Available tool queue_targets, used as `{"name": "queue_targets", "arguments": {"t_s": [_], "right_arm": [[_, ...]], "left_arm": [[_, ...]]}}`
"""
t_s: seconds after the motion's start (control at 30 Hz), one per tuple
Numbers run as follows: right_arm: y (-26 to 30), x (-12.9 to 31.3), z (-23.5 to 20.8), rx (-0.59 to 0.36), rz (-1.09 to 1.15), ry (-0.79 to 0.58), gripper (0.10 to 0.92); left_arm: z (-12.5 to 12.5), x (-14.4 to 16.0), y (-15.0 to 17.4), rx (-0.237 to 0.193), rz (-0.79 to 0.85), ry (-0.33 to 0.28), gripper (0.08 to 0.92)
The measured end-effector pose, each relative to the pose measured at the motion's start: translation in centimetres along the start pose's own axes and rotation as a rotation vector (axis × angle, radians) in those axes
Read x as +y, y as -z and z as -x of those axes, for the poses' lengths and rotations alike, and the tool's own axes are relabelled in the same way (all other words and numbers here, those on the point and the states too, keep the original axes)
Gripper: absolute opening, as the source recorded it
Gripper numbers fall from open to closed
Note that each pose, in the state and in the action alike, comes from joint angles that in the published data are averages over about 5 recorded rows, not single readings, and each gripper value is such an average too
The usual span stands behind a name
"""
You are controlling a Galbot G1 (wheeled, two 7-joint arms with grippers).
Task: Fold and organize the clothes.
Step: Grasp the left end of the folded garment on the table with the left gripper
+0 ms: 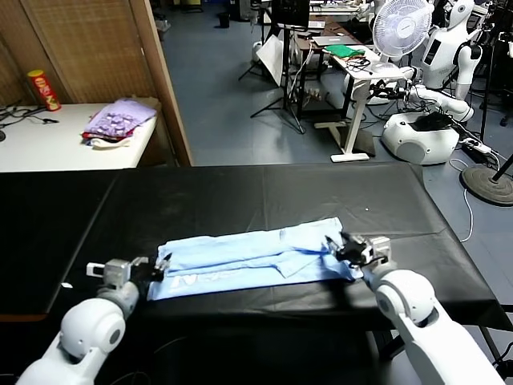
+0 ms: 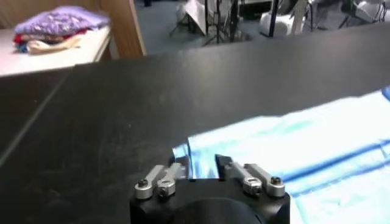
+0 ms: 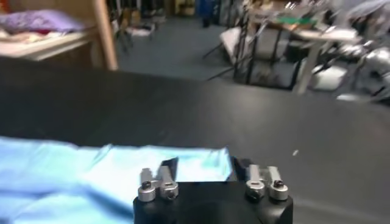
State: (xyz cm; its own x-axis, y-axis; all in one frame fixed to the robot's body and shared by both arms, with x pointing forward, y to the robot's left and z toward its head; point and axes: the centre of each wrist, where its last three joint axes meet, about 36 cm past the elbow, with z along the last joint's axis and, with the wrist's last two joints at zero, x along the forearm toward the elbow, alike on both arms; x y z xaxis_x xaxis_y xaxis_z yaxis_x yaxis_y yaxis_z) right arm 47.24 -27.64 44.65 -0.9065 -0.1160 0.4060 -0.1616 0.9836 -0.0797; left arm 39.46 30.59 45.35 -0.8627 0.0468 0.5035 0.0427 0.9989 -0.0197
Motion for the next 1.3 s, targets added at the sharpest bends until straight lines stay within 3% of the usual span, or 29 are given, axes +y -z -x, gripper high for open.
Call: {"name": "queue_targets", "arguments": {"t_s": [0.2, 0.33, 0.53, 0.6, 0.7, 0.77, 0.87, 0.97, 1.03, 1.13, 1.3], "right_arm": [[-1.0, 0.1, 3.0, 0.031, 0.051, -0.015, 0.749], [-1.8, 0.2, 4.2, 0.046, 0.081, -0.023, 0.605], [-3.3, 0.9, 5.2, 0.035, 0.11, -0.059, 0.283], [-3.8, 1.3, 5.4, 0.014, 0.107, -0.091, 0.181], [-4.6, 2.2, 5.6, -0.03, 0.103, -0.14, 0.133], [-5.0, 2.8, 5.7, -0.057, 0.108, -0.155, 0.138], [-5.3, 3.3, 5.6, -0.08, 0.115, -0.149, 0.132], [-5.4, 3.3, 5.2, -0.088, 0.112, -0.123, 0.165], [-5.3, 3.1, 4.7, -0.091, 0.105, -0.104, 0.247], [-5.0, 2.5, 3.7, -0.101, 0.089, -0.084, 0.412], [-4.5, 1.8, 1.9, -0.112, 0.082, -0.06, 0.674]], "left_arm": [[3.1, 0.1, 0.0, 0.03, -0.1, -0.011, 0.797], [4.4, 0.2, -0.6, 0.058, -0.132, -0.021, 0.743], [4.9, 0.3, -1.2, 0.055, -0.128, -0.016, 0.463], [5.1, 0.1, -1.6, 0.032, -0.112, -0.014, 0.346], [5.6, -0.3, -2.3, -0.034, -0.057, 0.004, 0.188], [6.0, -0.6, -2.7, -0.09, -0.003, 0.034, 0.144], [6.8, -1.0, -3.0, -0.15, 0.067, 0.076, 0.147], [7.6, -1.2, -3.1, -0.167, 0.096, 0.098, 0.143], [7.9, -1.3, -2.9, -0.174, 0.099, 0.103, 0.162], [8.0, -1.0, -2.5, -0.183, 0.099, 0.104, 0.278], [7.3, -0.3, -2.0, -0.178, 0.075, 0.102, 0.561]]}}
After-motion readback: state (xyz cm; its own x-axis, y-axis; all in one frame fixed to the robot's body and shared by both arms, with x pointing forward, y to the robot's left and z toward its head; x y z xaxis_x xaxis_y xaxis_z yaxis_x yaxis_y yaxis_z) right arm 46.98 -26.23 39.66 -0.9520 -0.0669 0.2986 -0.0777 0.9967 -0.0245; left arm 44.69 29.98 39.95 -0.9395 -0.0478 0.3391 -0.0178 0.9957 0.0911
